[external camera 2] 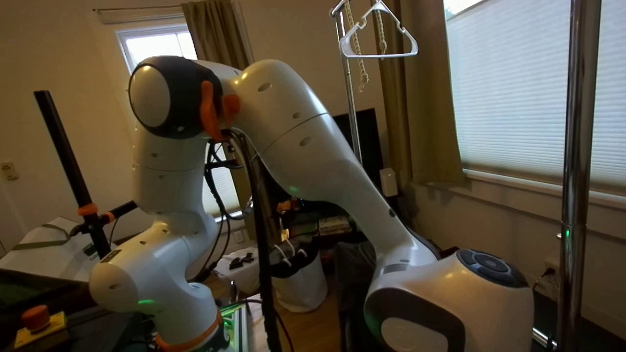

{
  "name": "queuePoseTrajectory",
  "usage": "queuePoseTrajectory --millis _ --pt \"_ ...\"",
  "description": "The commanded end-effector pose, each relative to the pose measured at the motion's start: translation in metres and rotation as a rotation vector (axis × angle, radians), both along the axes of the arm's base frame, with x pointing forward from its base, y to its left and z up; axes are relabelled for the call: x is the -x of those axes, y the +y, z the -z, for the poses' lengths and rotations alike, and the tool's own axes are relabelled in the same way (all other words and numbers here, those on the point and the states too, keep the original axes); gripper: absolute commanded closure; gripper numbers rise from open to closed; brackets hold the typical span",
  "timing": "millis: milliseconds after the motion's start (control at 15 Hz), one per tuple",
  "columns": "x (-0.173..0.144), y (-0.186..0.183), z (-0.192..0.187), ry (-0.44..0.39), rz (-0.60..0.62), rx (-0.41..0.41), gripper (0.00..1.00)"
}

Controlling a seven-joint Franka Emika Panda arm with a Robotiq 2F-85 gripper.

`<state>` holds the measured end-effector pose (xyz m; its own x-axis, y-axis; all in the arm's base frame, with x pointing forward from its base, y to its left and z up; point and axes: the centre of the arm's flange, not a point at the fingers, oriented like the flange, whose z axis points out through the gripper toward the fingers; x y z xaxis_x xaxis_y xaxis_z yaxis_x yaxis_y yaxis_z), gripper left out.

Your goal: Pick up the black coat hanger and hang it on the top rail

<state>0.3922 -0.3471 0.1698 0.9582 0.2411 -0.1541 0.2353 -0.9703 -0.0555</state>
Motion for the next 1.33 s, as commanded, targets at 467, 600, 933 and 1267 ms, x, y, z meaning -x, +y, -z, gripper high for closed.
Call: queuePoseTrajectory --millis 467,600,933,1267 --pt "0.038 -0.055 0.003 -0.352 0.077 -0.217 0.0" --pt "0.036 -0.06 0.006 -0.375 0.085 -0.225 0.0" --pt "0.02 -0.08 0.041 -0.4 0.02 -0.207 0.0" --pt "0.003 -0.09 0.081 -0.406 -0.047 -0.232 0.08"
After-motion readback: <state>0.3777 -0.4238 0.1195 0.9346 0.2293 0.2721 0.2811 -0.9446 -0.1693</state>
